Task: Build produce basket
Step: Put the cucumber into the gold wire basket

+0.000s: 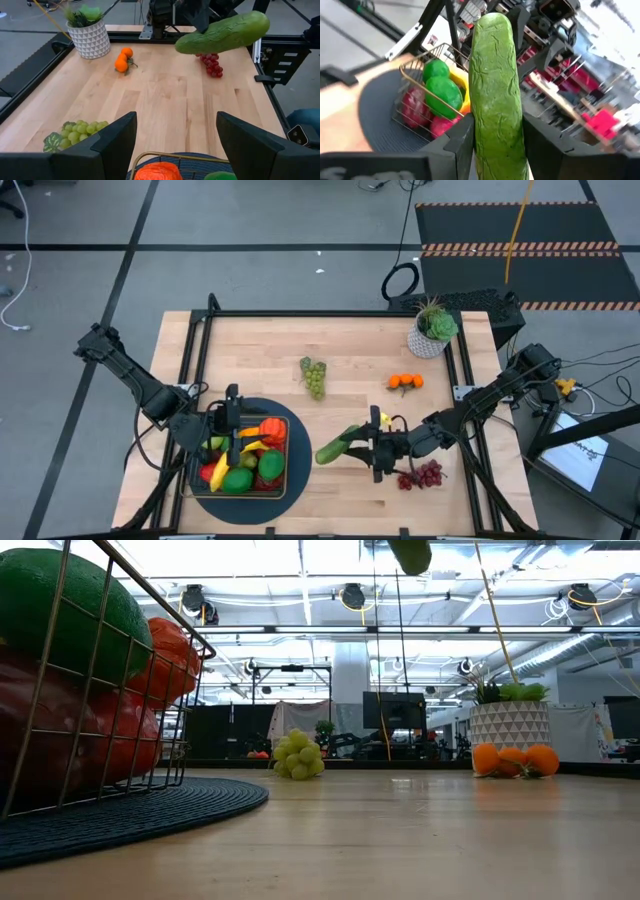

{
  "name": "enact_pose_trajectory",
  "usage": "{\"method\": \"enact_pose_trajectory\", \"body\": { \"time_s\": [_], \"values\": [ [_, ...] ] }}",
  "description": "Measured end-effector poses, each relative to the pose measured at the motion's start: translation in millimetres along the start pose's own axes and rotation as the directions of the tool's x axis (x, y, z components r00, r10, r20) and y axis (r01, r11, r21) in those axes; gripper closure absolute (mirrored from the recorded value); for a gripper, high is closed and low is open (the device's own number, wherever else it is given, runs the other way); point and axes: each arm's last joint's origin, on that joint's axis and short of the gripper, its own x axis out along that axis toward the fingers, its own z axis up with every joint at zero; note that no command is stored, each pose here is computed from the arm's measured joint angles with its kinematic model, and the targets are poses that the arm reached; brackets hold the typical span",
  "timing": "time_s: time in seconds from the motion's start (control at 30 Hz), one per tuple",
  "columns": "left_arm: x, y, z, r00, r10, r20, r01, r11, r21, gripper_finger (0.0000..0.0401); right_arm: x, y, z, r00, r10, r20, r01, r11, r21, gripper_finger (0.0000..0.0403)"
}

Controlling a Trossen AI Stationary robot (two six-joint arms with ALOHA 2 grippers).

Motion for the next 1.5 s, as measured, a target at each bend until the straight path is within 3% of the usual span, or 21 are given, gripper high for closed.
{"method": "enact_pose_trajectory", "body": {
  "time_s": [0.17, 0.33, 0.67, 0.83, 0.97, 1.2, 1.5],
  "values": [
    [0.0, 0.0, 0.0, 1.0, 0.0, 0.0, 0.0, 1.0, 0.0, 0.0128, 0.0, 0.0, 0.0, 1.0, 0.0, 0.0, 0.0, 0.98, 0.2, 0.0261],
    [0.0, 0.0, -0.1, 1.0, 0.0, 0.0, 0.0, 1.0, 0.0, 0.0128, 0.0, -0.1, 0.2, 1.0, -0.001, 0.002, 0.0, 0.916, 0.401, 0.0261],
    [0.0, 0.0, -0.1, 1.0, 0.0, 0.0, 0.0, 1.0, 0.0, 0.0128, 0.0, -0.1, 0.2, 1.0, -0.001, 0.002, -0.001, 0.696, 0.718, 0.0261],
    [0.0, 0.0, -0.1, 1.0, 0.0, 0.0, 0.0, 1.0, 0.0, 0.0128, -0.1, -0.1, 0.3, 1.0, -0.001, 0.002, -0.001, 0.592, 0.806, 0.0261],
    [0.0, 0.0, -0.1, 1.0, 0.0, 0.0, 0.0, 1.0, -0.006, 0.0128, -0.1, 0.0, 0.2, 1.0, -0.001, 0.002, -0.001, 0.535, 0.845, 0.0261],
    [0.1, 0.0, -0.2, 1.0, 0.001, 0.0, -0.001, 1.0, -0.007, 0.0128, -0.1, 0.0, 0.2, 1.0, -0.001, 0.002, -0.001, 0.527, 0.85, 0.0261],
    [-1.2, 6.9, 1.6, 0.996, 0.088, 0.025, -0.088, 0.996, -0.01, 0.0128, 3.2, -3.6, -2.4, 1.0, 0.019, 0.016, -0.024, 0.625, 0.781, 0.0261]
  ]
}}
